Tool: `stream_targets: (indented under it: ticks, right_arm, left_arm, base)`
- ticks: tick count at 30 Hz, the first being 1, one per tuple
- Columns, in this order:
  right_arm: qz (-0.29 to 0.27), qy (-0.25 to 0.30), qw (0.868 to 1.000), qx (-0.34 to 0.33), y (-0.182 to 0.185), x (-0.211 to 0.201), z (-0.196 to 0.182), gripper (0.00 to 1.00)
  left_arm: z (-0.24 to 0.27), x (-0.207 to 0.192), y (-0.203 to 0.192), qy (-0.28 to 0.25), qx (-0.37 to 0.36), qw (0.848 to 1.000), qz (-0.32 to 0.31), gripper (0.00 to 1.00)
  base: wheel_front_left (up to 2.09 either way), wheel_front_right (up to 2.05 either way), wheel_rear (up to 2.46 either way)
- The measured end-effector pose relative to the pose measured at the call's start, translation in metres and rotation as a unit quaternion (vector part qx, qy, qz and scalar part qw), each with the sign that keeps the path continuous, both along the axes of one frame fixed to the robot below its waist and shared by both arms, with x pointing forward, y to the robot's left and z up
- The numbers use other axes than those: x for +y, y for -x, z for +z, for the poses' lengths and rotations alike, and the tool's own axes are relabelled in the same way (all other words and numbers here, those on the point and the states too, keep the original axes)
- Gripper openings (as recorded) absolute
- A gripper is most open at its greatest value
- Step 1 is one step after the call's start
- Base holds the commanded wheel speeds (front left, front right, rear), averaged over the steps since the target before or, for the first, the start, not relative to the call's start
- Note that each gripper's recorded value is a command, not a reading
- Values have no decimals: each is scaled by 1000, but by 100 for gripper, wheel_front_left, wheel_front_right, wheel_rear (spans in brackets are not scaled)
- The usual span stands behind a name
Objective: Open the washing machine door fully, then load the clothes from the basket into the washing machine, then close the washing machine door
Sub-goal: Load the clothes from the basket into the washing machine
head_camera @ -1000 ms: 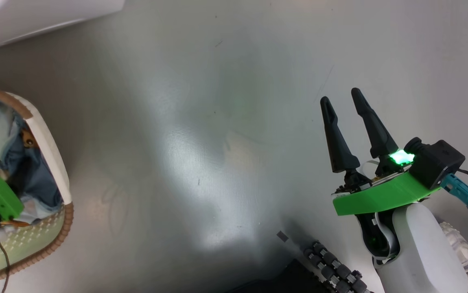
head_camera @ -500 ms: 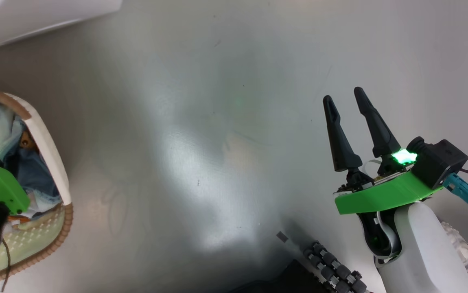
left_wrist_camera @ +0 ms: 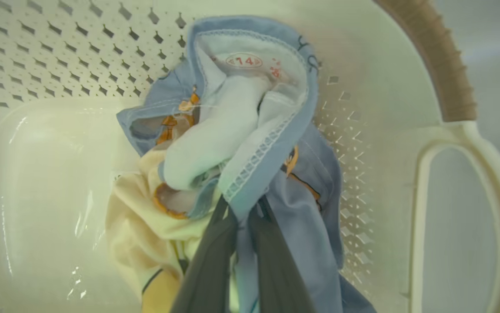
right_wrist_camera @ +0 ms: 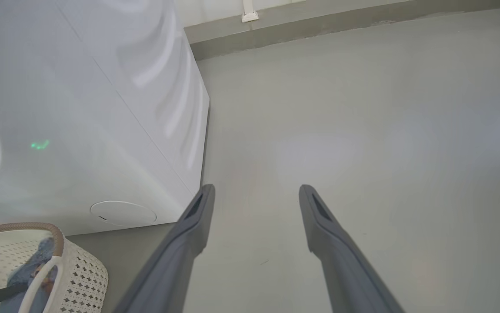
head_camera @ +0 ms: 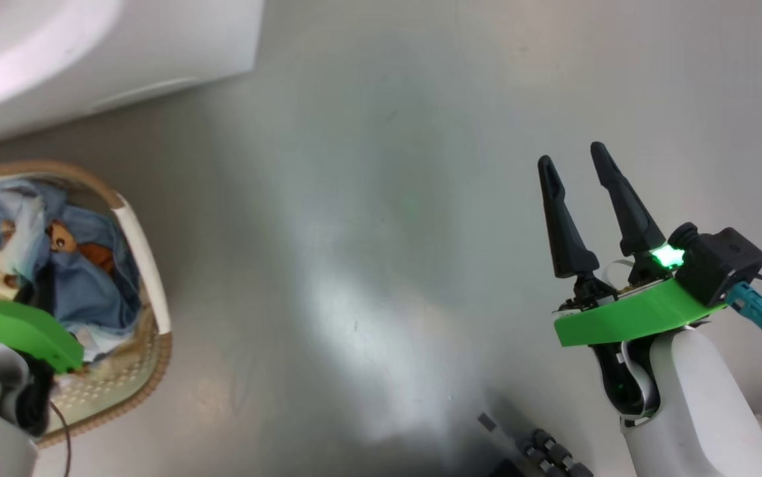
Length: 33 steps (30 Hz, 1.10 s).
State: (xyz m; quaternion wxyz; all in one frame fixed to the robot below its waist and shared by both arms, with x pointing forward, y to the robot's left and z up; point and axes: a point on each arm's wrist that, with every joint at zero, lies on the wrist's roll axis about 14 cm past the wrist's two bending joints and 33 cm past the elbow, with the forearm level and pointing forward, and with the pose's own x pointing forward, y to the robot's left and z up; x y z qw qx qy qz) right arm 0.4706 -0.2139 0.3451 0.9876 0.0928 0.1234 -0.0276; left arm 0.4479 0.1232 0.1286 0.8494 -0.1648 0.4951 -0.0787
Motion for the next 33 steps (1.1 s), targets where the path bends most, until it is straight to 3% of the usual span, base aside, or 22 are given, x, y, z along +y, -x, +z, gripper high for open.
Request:
stream_targets:
  ticks: [14,25,33]
  right_arm:
    - [21,-5,998,-59,-6,18,52,100]
    - [33,-16,994,-101,5,31,93,100]
    - [46,-12,991,-124,18,41,117,100]
  left_arm:
    - [86,16,-2,24,-114,991,71,0]
    - [167,40,1,24,-221,968,120,0]
    - [226,48,3,29,-304,941,147,0]
  base:
    - [0,0,0]
    - [0,0,0]
    - [0,0,0]
